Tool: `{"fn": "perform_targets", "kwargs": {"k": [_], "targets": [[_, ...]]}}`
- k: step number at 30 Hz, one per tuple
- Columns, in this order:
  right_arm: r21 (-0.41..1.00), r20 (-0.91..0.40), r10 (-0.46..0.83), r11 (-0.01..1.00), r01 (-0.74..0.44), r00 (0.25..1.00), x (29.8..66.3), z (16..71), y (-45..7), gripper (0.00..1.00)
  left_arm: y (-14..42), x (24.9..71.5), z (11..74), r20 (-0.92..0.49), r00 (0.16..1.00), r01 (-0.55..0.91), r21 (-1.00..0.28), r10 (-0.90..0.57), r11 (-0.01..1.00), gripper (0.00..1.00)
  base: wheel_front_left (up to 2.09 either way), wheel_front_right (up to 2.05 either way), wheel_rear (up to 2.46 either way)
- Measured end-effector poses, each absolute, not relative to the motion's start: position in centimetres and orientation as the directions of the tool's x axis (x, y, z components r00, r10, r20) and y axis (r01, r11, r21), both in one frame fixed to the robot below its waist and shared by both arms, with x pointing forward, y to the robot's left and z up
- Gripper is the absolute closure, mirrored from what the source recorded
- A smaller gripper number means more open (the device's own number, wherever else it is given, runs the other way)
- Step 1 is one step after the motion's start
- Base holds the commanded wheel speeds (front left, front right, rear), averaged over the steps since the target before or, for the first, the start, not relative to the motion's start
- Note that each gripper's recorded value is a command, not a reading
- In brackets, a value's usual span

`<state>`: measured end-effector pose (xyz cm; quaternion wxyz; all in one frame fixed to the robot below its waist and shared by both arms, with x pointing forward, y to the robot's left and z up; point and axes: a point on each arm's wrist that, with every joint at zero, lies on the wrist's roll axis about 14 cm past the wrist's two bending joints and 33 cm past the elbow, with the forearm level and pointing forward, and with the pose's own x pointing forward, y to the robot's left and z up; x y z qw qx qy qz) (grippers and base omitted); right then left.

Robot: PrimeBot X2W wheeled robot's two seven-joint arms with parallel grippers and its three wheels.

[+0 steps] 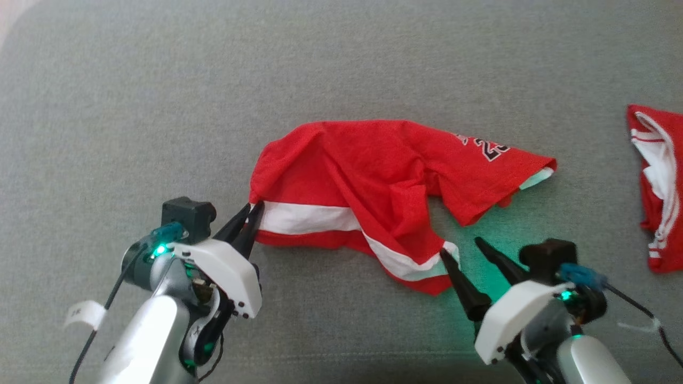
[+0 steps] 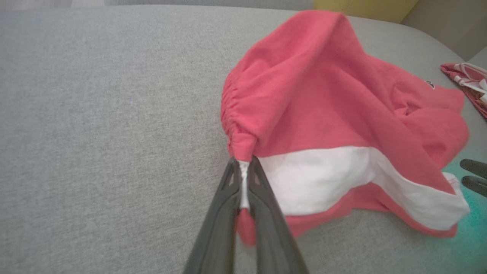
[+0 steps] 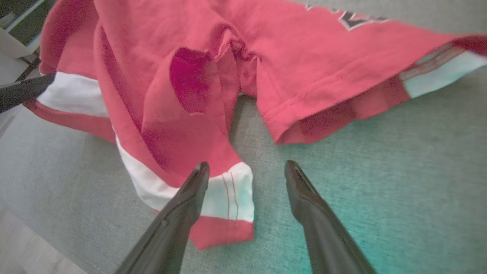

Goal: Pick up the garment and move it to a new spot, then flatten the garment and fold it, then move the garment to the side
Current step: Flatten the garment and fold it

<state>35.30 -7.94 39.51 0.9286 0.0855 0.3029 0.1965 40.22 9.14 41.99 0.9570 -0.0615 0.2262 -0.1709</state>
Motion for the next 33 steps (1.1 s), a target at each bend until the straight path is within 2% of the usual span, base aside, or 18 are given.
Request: {"fn": "perform_targets", "kwargs": {"k": [6,9,10,11,16,20,26,30,33], "targets": [[0.309,-0.632,0.466,0.884,-0.351,0.619,34.3,36.5,-6.3,0.00,9.5,40.4,41.0,-0.431,0.833,0.289,-0.197,-0.347,0.937,1.00,0.00,0.00,0.00],[0.304,-0.649,0.477,0.877,-0.372,0.593,34.6,36.1,-6.0,0.00,9.4,40.6,40.9,-0.430,0.832,0.293,-0.196,-0.350,0.936,1.00,0.00,0.00,0.00],[0.303,-0.649,0.477,0.876,-0.374,0.593,34.7,36.1,-6.0,0.29,9.3,40.6,40.9,-0.429,0.832,0.295,-0.197,-0.353,0.935,1.00,0.00,0.00,0.00],[0.303,-0.648,0.478,0.876,-0.375,0.593,34.8,36.1,-6.0,1.00,9.3,40.7,40.9,-0.428,0.832,0.295,-0.198,-0.353,0.935,1.00,0.00,0.00,0.00],[0.311,-0.616,0.474,0.880,-0.359,0.629,35.5,36.6,-6.3,1.00,9.2,40.8,41.1,-0.409,0.841,0.295,-0.199,-0.353,0.934,1.00,0.00,0.00,0.00],[0.300,-0.507,0.447,0.893,-0.335,0.737,37.2,39.5,-7.5,1.00,9.2,41.2,42.5,-0.359,0.863,0.302,-0.196,-0.355,0.933,1.00,0.00,0.00,0.00],[0.231,-0.260,0.383,0.916,-0.328,0.886,40.1,47.2,-9.8,1.00,9.2,42.4,48.3,-0.178,0.916,0.331,-0.173,-0.360,0.928,1.00,0.00,0.00,0.00],[0.135,-0.082,0.325,0.940,-0.313,0.942,41.5,53.3,-12.1,1.00,9.1,42.8,53.7,-0.024,0.927,0.368,-0.138,-0.374,0.920,1.00,0.00,0.00,0.00],[0.049,0.104,0.278,0.957,-0.284,0.955,42.4,59.8,-14.2,1.00,9.0,43.1,59.2,0.128,0.914,0.397,-0.084,-0.385,0.914,1.00,0.00,0.00,0.00]]}}
